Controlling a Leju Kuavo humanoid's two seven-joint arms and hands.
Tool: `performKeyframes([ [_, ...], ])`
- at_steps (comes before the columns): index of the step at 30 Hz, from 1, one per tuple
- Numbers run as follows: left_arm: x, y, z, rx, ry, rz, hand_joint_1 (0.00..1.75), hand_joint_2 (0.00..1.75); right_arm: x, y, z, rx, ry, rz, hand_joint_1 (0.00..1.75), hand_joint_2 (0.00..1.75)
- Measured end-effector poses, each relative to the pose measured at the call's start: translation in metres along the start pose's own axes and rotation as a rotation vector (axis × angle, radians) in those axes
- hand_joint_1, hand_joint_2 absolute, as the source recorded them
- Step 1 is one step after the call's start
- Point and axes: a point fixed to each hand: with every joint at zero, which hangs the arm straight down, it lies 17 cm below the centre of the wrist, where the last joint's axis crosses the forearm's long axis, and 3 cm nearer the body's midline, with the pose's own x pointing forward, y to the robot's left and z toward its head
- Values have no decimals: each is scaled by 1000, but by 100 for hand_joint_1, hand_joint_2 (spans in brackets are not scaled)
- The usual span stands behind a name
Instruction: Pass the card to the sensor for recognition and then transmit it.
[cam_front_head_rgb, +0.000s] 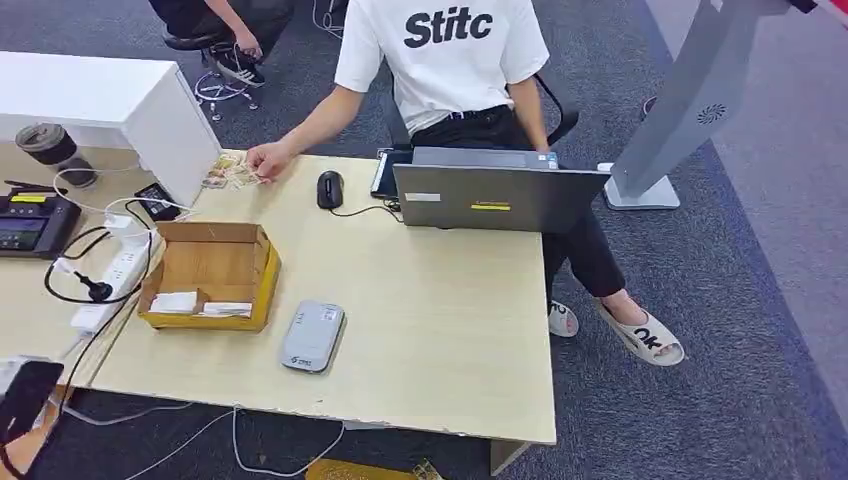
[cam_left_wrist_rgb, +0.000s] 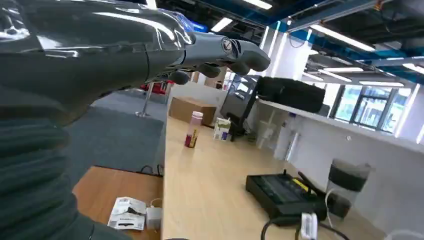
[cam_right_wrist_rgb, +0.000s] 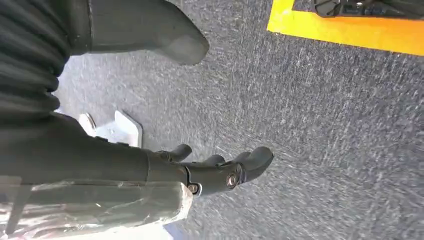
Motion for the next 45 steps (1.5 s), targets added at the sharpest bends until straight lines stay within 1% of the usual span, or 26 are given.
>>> performKeyframes([
  [3, 29, -22, -8, -28, -46, -37, 0, 175, 2, -1, 0, 1, -8, 23, 0, 175],
  [9, 71, -46, -20, -67, -151, -71, 0, 175, 3, 0, -1, 12, -8, 41, 0, 175],
  [11, 96, -50, -30, -66, -200, -74, 0, 175, 3, 0, -1, 14, -4, 53, 0, 175],
  [16, 174, -58, -55, -60, -315, -47, 0, 175, 7, -4, -2, 5, -12, 81, 0, 175],
  [19, 203, -56, -63, -49, -369, -33, 0, 175, 7, -5, -2, 1, -15, 86, 0, 175],
  [25, 230, -48, -83, -25, -404, -43, 0, 175, 8, -5, -2, 3, -19, 87, 0, 175],
  [32, 237, -44, -92, -14, -420, -55, 0, 175, 6, -3, -2, 15, -9, 85, 0, 175],
  [39, 239, -46, -94, -20, -424, -56, 0, 175, 3, -4, -2, 15, 0, 86, 0, 175],
  [45, 250, -51, -87, -38, -446, -25, 0, 175, 3, -5, -2, 10, 1, 88, 0, 175],
])
